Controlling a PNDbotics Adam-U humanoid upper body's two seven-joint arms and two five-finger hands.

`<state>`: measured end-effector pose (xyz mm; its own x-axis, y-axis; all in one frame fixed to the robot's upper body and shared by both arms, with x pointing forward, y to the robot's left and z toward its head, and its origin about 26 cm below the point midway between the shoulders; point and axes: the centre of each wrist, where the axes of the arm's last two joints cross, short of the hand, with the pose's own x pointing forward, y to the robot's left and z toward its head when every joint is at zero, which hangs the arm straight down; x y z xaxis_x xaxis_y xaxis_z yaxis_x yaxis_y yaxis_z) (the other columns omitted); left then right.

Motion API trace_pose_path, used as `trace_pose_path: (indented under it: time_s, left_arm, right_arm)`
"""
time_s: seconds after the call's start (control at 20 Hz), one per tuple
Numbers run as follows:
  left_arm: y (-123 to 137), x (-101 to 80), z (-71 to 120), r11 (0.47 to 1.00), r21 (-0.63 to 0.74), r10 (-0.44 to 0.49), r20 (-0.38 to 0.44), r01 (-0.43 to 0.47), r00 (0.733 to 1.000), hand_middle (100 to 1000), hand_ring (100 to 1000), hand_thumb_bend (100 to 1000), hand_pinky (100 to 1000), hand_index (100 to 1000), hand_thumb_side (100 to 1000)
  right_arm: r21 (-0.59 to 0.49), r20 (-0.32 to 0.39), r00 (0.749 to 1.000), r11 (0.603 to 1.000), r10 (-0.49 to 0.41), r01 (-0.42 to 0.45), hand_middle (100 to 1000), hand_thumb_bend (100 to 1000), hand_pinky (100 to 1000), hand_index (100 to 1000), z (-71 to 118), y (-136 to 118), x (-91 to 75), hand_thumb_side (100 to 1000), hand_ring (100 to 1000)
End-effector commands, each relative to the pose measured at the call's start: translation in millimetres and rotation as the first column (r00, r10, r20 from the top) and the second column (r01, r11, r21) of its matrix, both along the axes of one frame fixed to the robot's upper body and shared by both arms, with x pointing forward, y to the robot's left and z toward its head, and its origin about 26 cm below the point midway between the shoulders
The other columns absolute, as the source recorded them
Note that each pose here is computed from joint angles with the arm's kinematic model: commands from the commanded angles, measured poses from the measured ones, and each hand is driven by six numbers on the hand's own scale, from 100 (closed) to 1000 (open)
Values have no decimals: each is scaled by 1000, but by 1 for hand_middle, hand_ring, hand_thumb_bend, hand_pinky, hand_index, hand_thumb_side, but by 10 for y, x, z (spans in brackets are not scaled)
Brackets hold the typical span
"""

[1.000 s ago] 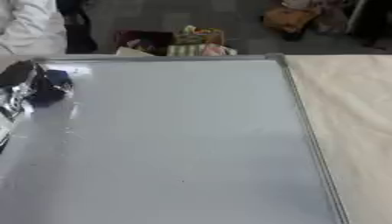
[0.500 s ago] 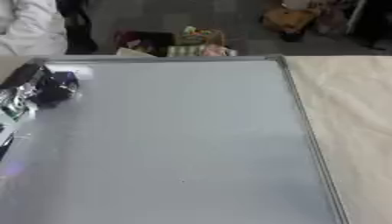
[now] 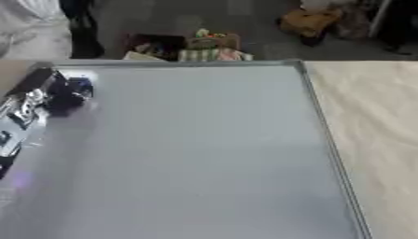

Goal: Wipe the whiteboard clean with a brush.

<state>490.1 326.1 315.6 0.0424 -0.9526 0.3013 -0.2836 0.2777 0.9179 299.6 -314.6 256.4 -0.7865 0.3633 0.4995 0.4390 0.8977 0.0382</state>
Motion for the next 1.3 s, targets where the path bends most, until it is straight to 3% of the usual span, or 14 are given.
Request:
trace_pose_path:
  time_s: [0.05, 0.95, 1.1, 1.3]
  left_arm:
    - [-212, 62, -193, 998, 16, -65, -58, 66, 996, 289, 450, 120, 382, 592, 547]
    - [-602, -9, -141, 952, 133, -268, -83, 277, 960, 288, 449, 113, 381, 593, 554]
    - [-594, -20, -141, 951, 146, -263, -82, 272, 961, 289, 450, 117, 381, 590, 545]
    - [-466, -10, -162, 967, 163, -191, -61, 198, 980, 290, 449, 123, 380, 587, 537]
  right_arm:
    - [-2, 23, 1000, 1000, -7, 8, 665, 100, 834, 838, 68, -31, -30, 1000, 786]
    - [6, 28, 1000, 1000, -9, 8, 662, 100, 834, 836, 75, -29, -29, 1000, 785]
    - [6, 27, 1000, 1000, -9, 9, 662, 100, 834, 836, 74, -29, -29, 1000, 784]
    - [8, 26, 1000, 1000, -13, 12, 661, 100, 834, 836, 70, -35, -31, 1000, 784]
